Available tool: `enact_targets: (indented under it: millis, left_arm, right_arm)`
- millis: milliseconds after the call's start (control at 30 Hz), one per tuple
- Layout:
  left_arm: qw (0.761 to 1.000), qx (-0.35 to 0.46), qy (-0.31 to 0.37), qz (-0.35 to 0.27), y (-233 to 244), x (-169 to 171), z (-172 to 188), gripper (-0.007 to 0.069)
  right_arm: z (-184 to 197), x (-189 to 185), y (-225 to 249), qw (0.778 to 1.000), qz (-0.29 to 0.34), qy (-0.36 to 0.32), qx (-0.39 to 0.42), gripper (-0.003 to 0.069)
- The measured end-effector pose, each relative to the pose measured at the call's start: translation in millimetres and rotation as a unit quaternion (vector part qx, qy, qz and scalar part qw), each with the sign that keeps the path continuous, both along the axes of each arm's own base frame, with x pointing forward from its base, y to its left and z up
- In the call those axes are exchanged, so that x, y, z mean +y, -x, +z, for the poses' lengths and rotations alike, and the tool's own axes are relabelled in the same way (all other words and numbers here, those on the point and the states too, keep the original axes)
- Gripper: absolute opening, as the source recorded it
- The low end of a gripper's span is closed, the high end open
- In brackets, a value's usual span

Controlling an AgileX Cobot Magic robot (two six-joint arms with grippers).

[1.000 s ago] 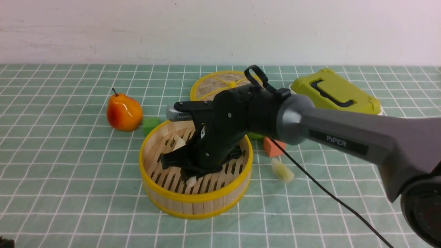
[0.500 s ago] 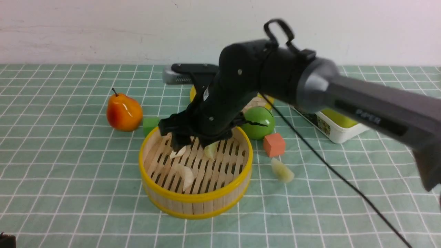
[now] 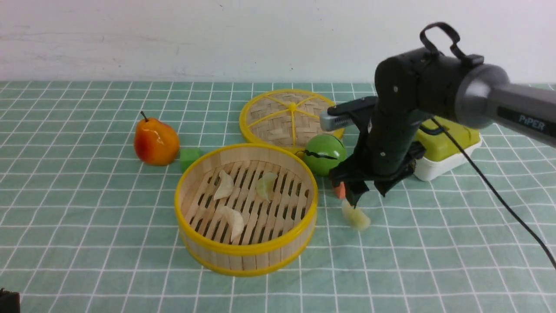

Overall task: Put the dumplings into the steamer on the table with the blue tablecloth.
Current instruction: 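Reach for and grasp a dumpling lying on the table beside the steamer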

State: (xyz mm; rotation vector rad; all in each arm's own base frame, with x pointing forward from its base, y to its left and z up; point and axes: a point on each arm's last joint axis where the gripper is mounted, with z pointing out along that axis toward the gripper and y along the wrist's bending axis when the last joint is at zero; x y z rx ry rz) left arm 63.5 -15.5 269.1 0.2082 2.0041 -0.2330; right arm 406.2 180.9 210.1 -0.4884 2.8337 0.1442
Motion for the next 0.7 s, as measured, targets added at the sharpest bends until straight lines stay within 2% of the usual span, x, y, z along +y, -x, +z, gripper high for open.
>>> enact_targets:
  millis: [233,333,367,400,433,467,600,700]
  left_arm:
    - [1.000,-0.004,-0.001,0.000,-0.3,0.1,0.6,-0.0007]
    - [1.000,-0.004,-0.002,0.000,-0.3,0.1,0.6,-0.0006]
    - [1.000,-0.004,-0.002,0.000,-0.3,0.2,0.6,-0.0004]
    - [1.000,-0.004,-0.002,0.000,-0.3,0.2,0.6,-0.0004]
    - [1.000,-0.005,-0.003,0.000,-0.4,0.3,0.6,-0.0004]
    - [1.000,-0.005,-0.003,0.000,-0.4,0.3,0.6,-0.0004]
    - [1.000,-0.005,-0.003,0.000,-0.4,0.3,0.7,-0.0004]
    - [1.000,-0.008,-0.003,0.000,-0.6,0.2,1.1,-0.0001]
  right_arm:
    - [-28.3,7.0,-8.0,1.000,0.002,-0.022,-0.004,0.0461]
    - [-45.6,7.9,-8.4,1.000,0.001,-0.015,0.020,0.0397]
    - [-45.9,8.0,-8.3,1.000,0.001,-0.015,0.022,0.0344]
    - [-45.9,8.0,-8.3,1.000,0.001,-0.015,0.022,0.0344]
    - [-45.8,7.3,-8.0,1.000,0.000,-0.016,0.026,0.0273]
    - [-44.6,7.1,-8.3,0.999,-0.001,-0.017,0.028,0.0249]
    - [-36.5,7.4,-4.2,0.998,-0.001,-0.017,0.052,0.0249]
    - [-2.1,6.4,-1.8,0.999,0.003,-0.026,0.038,0.0249]
